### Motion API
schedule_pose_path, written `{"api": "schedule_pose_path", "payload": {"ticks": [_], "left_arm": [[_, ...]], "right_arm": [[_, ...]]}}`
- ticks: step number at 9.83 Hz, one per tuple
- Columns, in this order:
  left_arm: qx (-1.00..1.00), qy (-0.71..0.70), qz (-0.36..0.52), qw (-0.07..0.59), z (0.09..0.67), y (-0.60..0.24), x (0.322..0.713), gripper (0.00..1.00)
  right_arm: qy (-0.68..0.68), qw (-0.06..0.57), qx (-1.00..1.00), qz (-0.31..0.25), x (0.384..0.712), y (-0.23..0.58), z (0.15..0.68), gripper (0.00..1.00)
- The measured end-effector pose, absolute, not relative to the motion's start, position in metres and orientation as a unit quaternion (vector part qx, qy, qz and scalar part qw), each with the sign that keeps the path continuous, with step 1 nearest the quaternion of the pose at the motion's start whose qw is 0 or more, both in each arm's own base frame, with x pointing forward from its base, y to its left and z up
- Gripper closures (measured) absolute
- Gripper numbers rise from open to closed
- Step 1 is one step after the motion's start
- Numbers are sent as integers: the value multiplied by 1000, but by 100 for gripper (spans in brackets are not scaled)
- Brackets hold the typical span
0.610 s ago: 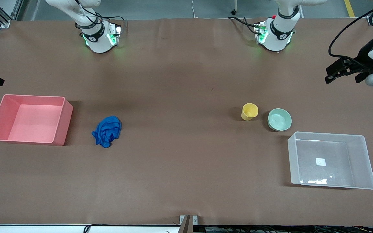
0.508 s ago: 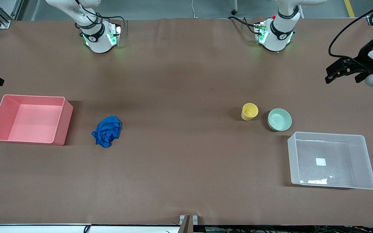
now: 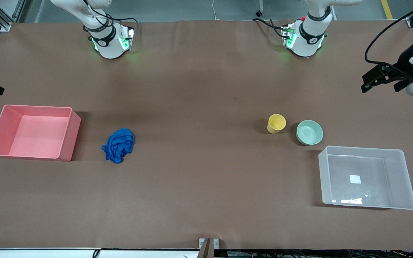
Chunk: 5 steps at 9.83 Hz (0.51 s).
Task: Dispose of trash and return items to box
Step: 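Reach the right gripper to the blue cloth while the left gripper reaches the bowl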
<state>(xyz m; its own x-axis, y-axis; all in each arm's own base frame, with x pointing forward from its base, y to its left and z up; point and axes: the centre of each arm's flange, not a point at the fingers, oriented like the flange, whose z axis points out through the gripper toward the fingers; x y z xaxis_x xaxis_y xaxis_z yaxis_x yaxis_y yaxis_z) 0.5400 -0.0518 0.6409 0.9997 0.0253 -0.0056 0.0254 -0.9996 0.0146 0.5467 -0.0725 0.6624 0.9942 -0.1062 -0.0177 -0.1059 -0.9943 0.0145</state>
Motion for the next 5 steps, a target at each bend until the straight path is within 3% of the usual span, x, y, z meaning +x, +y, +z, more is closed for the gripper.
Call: {"api": "schedule_pose_path", "payload": {"ticks": [2, 5], "left_arm": [[1000, 15, -13, 6, 606, -47, 546, 4], [1000, -3, -12, 6, 497, -48, 551, 4]], "right_arm": [[-53, 8, 999, -9, 547, -73, 662, 0], [-53, 8, 998, -14, 547, -73, 660, 0]]}}
